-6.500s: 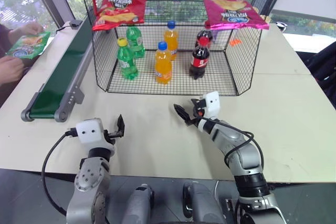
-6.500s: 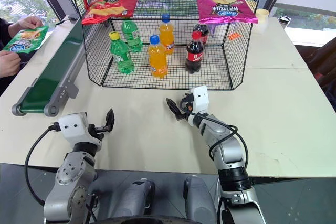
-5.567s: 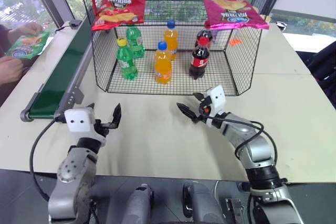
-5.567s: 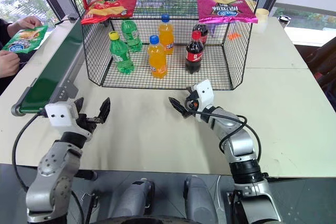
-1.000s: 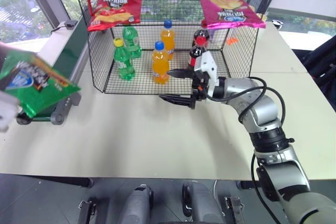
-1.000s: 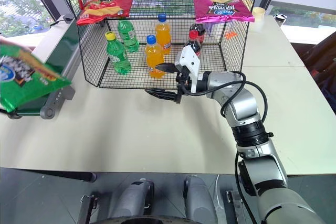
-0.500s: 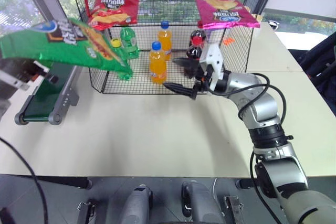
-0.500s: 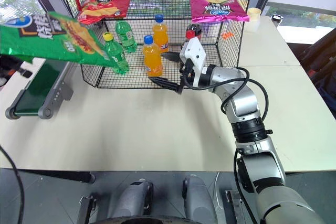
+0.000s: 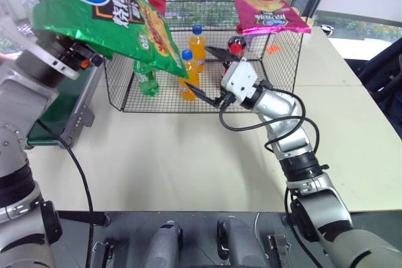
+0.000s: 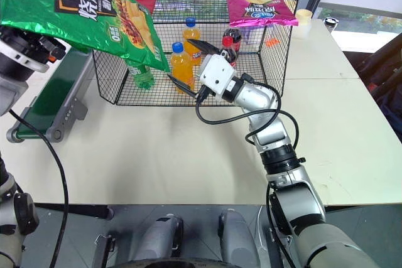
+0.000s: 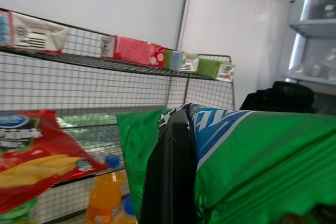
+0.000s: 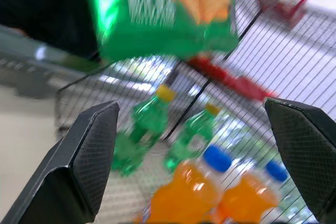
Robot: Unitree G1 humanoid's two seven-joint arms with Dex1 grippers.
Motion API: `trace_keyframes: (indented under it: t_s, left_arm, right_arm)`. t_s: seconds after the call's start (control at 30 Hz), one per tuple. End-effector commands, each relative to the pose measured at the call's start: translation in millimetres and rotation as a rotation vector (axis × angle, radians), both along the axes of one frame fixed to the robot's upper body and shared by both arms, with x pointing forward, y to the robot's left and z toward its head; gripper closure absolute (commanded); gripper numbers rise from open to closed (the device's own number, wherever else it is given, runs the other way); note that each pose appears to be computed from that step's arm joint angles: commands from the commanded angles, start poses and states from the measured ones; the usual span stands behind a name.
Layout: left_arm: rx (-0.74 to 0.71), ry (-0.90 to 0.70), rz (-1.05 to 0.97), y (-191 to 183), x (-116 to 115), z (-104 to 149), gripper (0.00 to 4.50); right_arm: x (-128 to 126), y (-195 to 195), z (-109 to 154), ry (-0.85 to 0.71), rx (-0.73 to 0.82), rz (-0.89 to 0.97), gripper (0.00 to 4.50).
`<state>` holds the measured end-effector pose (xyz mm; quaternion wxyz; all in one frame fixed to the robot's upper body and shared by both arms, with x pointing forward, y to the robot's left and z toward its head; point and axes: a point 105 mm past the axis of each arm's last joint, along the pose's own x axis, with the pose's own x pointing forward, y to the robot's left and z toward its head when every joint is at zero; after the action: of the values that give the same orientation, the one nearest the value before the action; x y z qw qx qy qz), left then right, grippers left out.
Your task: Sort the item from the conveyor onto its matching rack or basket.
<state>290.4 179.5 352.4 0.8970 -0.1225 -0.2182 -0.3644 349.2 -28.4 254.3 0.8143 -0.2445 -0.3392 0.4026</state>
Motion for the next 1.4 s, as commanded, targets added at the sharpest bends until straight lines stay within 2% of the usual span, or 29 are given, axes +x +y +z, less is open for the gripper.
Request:
trace_keyframes:
  t_s: [0.03,0.23,0.5,0.6,0.8,0.87,0.9,1.2,1.23,1.3,1.4]
  left_arm:
    - [-0.004,-0.038,-0.026,-5,-7,10,4.45]
    - [-0.010,-0.034,-0.054,-10,-7,11,4.45]
    - [-0.012,-0.021,-0.082,-12,-10,10,4.45]
    - [-0.010,-0.016,-0.087,-12,-10,9,4.50]
    - [-0.001,-0.002,-0.106,-13,-12,6,4.50]
    - [0.003,0.004,-0.107,-13,-12,4,4.50]
    - [0.005,0.007,-0.106,-12,-11,3,4.50]
    - [0.157,0.042,0.075,14,2,-19,4.50]
    - [0.162,0.042,0.090,17,3,-20,3.94]
    - [0.168,0.032,0.124,26,3,-18,3.15]
    - [0.177,0.009,0.176,38,2,-14,1.63]
  right_arm:
    - [-10,10,26,-0.131,0.066,0.009,0.00]
    - [-20,21,47,-0.272,0.148,-0.012,0.00]
    - [-28,30,54,-0.404,0.158,-0.020,0.00]
    - [-30,32,53,-0.426,0.156,-0.011,0.81]
    - [-32,33,54,-0.477,0.151,-0.021,3.63]
    - [-32,33,55,-0.484,0.156,-0.025,4.35]
    - [-31,33,56,-0.486,0.157,-0.026,4.48]
    - [-30,31,54,-0.517,0.121,-0.039,4.48]
    - [-29,30,54,-0.516,0.121,-0.039,4.50]
    - [-29,29,54,-0.517,0.116,-0.042,4.50]
    - [-27,27,54,-0.517,0.109,-0.047,4.50]
